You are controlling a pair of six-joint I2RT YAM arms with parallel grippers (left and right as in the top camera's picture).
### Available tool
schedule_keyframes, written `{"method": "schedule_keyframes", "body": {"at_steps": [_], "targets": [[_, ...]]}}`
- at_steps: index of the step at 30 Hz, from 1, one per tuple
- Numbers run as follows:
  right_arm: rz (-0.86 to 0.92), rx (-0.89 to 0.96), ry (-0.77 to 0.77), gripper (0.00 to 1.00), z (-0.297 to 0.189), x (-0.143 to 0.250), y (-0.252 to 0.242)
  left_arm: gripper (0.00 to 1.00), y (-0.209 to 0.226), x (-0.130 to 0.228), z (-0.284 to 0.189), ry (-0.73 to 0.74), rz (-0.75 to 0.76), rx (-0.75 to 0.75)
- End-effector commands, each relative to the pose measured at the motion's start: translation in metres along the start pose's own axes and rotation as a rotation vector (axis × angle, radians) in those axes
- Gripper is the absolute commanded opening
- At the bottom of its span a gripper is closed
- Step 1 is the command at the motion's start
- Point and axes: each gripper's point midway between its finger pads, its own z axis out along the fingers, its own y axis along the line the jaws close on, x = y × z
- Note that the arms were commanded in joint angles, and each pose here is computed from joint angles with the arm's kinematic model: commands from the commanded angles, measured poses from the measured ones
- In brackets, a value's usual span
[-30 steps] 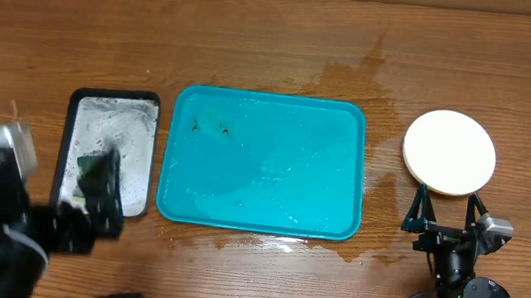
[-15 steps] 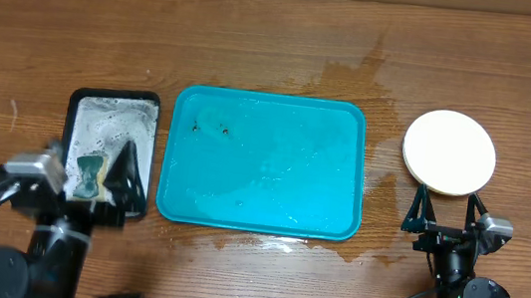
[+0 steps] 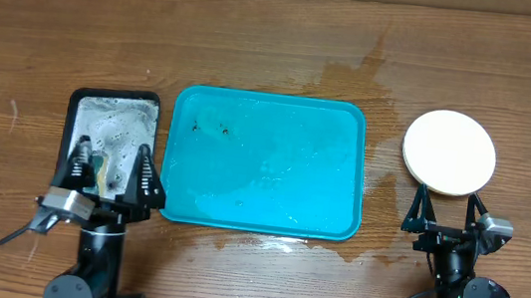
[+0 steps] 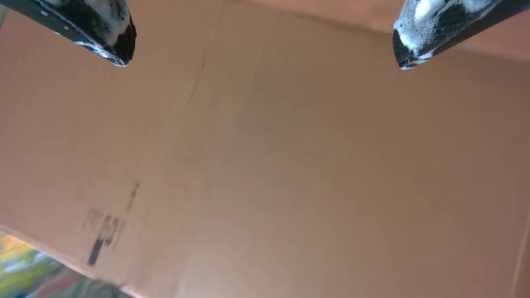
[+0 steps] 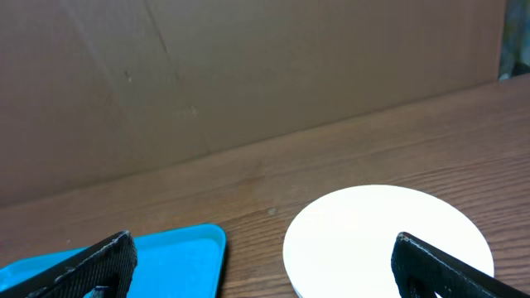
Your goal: Clean dirty plates on tray and stack at the side
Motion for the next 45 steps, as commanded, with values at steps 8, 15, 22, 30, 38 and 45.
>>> {"method": "schedule_keyframes", "body": {"at_steps": [8,15,22,30,38,45], "targets": [[0.004,0.007,-0.006,1.00,0.000,0.001,-0.002,1.00,0.028,0.047,-0.015,0.014,-0.035,-0.081],[0.003,0.007,-0.006,1.00,0.000,0.001,-0.002,1.00,0.046,0.106,-0.025,0.259,0.046,-0.148],[0.004,0.007,-0.006,1.00,0.000,0.001,-0.002,1.00,0.061,0.140,-0.039,0.423,0.212,-0.179],[0.003,0.007,-0.006,1.00,0.000,0.001,-0.002,1.00,0.061,0.139,-0.039,0.424,0.223,-0.177],[0.004,0.007,-0.006,1.00,0.000,0.001,-0.002,1.00,0.061,0.140,-0.039,0.424,0.223,-0.177],[0.004,0.007,-0.006,1.00,0.000,0.001,-0.002,1.00,0.061,0.140,-0.039,0.424,0.224,-0.177]]}}
